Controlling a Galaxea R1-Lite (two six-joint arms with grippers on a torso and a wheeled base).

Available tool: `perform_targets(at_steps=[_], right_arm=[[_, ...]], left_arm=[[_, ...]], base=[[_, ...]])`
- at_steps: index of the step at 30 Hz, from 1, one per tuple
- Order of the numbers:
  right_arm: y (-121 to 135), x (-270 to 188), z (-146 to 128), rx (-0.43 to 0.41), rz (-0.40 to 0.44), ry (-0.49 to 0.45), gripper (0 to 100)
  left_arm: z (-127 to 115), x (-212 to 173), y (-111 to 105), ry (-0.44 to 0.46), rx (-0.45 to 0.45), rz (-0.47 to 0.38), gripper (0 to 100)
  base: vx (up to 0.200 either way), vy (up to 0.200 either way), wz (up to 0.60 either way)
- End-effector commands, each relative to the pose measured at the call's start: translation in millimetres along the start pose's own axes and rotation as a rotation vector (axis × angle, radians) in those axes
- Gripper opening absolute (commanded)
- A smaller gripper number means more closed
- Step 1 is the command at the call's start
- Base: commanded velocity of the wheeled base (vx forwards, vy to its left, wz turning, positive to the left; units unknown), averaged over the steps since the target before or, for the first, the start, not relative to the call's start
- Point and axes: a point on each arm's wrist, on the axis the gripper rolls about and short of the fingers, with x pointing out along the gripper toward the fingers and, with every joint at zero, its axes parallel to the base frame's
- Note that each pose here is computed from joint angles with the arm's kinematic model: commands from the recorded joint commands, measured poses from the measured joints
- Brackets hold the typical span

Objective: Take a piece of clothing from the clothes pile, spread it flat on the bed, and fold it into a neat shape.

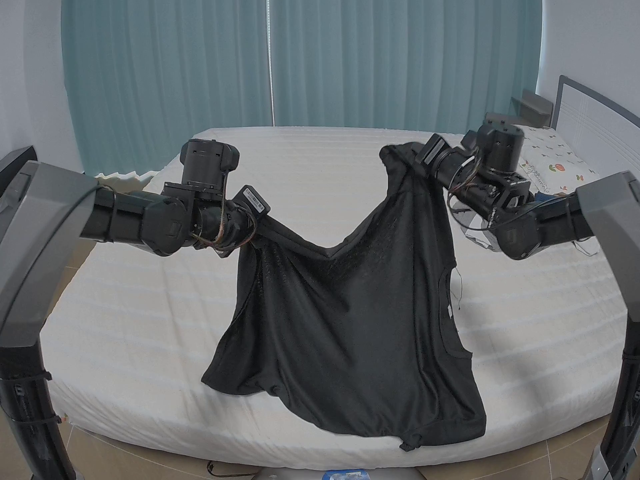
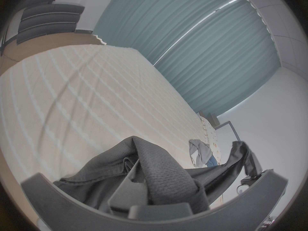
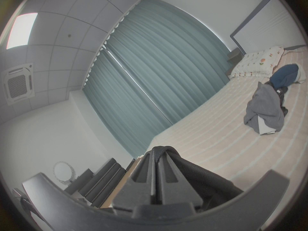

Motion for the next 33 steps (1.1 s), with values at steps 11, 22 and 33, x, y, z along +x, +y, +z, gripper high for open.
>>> perform_targets(at_steps=[11, 22, 33], right_arm=[[-83, 34, -90, -0.011, -0.177, 0.132, 100], [-124, 3, -63, -0.003, -0.327, 0.208, 100], [-150, -35, -76, 0.15, -0.442, 0.343, 100]], left_arm=[[-16, 68, 43, 0.066, -0.119, 0.137, 100], [1, 67, 63, 0.053, -0.147, 0.199, 100], [13, 72, 111, 0.126, -0.121, 0.398, 100]], base=[[0.0, 0.0, 0.0], [0.0, 0.0, 0.0], [0.0, 0.0, 0.0]])
